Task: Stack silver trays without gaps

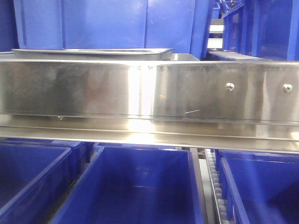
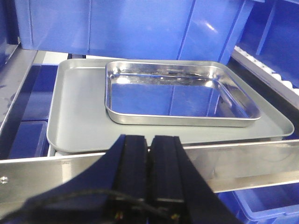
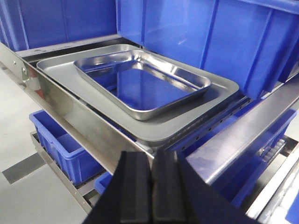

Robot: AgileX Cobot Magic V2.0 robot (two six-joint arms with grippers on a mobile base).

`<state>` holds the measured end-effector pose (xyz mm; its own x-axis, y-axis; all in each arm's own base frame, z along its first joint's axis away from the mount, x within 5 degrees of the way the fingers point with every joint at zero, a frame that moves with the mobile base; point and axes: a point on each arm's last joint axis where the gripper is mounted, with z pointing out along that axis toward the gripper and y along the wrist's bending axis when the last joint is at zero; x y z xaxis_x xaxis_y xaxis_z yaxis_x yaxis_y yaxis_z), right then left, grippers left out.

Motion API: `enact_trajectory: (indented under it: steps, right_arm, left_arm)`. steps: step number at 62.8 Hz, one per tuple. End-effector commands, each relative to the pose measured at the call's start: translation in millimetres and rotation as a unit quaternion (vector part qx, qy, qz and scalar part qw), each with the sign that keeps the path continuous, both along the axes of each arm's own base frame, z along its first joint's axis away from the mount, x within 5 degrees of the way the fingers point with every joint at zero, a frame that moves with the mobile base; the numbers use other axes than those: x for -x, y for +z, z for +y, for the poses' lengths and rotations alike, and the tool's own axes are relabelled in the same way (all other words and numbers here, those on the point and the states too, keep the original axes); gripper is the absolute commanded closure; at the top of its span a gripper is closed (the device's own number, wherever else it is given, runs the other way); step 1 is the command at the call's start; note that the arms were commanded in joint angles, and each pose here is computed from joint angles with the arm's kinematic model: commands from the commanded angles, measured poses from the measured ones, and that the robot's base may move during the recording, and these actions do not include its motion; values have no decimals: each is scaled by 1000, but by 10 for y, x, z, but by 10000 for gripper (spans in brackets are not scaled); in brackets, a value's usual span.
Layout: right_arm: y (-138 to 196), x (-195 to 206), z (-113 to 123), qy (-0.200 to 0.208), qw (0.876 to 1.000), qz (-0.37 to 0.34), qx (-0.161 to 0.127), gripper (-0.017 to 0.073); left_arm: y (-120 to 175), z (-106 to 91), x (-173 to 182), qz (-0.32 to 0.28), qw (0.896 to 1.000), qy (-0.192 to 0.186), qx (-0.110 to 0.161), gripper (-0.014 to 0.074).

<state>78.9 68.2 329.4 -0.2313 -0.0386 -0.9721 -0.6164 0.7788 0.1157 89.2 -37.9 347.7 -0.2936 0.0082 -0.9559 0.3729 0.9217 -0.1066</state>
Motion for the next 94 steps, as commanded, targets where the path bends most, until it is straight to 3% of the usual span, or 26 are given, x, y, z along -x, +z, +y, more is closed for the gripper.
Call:
enact_trajectory:
  steps: [1,52,68,80,94]
  right_arm:
    - [156,16,6,12,999,-49,-18,508]
    - [151,15,4,11,999,-47,-16,508]
    - [150,13,3,10,999,-47,-16,508]
    - [150,13,3,10,999,-47,-16,508]
    - [150,13,3,10,999,-47,-16,508]
  left_arm:
    - [163,10,-8,-51,998,9,24,642]
    - [157,10,-7,-51,998,9,24,642]
    - [189,46,119,-76,997,9,32,642]
    - [19,90,113,-62,997,35,26,642]
    - [-156,190,190,-63,994,91,22,642]
